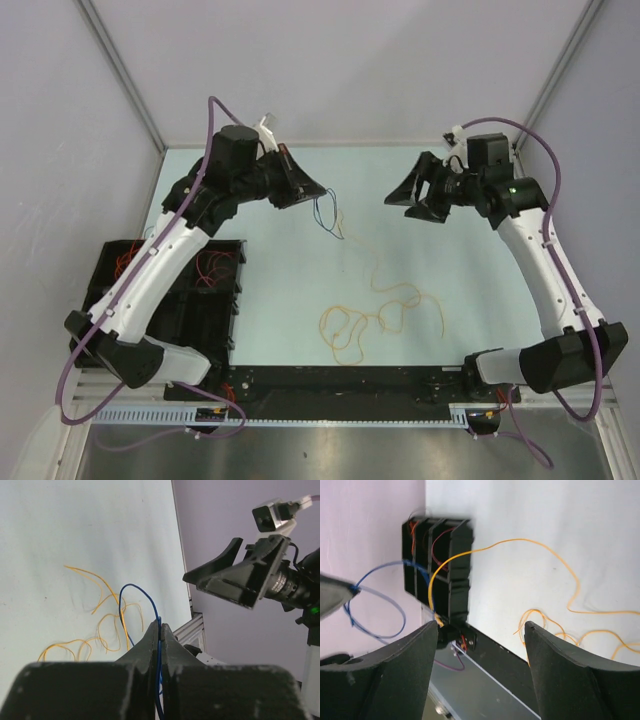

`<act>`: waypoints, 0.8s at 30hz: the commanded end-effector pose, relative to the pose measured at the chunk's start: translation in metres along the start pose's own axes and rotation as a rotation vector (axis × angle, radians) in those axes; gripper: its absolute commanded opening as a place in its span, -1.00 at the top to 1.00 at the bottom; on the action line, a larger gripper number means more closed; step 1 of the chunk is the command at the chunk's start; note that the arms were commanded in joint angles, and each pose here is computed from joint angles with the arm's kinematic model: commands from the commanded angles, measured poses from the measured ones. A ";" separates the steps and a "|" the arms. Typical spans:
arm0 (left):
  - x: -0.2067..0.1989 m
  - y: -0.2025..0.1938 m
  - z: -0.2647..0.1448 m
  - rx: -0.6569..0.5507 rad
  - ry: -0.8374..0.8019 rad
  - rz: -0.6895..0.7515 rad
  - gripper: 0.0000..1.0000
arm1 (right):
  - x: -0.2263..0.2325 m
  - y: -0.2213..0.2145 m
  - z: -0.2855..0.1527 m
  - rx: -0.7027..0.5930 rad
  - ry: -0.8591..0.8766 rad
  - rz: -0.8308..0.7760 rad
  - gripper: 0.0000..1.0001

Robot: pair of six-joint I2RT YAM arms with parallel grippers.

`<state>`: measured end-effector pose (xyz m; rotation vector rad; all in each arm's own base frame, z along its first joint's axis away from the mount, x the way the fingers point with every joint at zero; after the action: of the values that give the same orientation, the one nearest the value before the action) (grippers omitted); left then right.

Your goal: Untangle the cables

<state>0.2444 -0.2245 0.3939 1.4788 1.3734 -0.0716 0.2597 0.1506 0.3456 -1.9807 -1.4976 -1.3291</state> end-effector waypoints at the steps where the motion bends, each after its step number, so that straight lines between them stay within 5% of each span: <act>1: -0.008 0.002 -0.006 0.014 -0.078 0.061 1.00 | -0.013 0.002 0.002 -0.001 -0.047 0.121 -0.47; 11: -0.022 0.012 -0.005 0.018 -0.173 0.123 1.00 | -0.050 -0.017 0.062 0.223 -0.179 0.173 -0.43; 24: -0.034 0.021 -0.011 0.015 -0.243 0.183 1.00 | -0.061 -0.006 0.113 0.230 -0.254 0.554 -0.49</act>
<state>0.2474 -0.2372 0.4142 1.5536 1.1561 -0.1519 0.2958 0.1893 0.2295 -2.2203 -1.1862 -0.6666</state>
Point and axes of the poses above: each gripper's point midway between its finger pads, its own z axis out along the fingers, its own x axis along the line the jaws close on, y = z × x, the point moved 7 cm from there along -z, back along the fingers, and after that the axes turned 12 degrees about z, right-handed, at the moved point
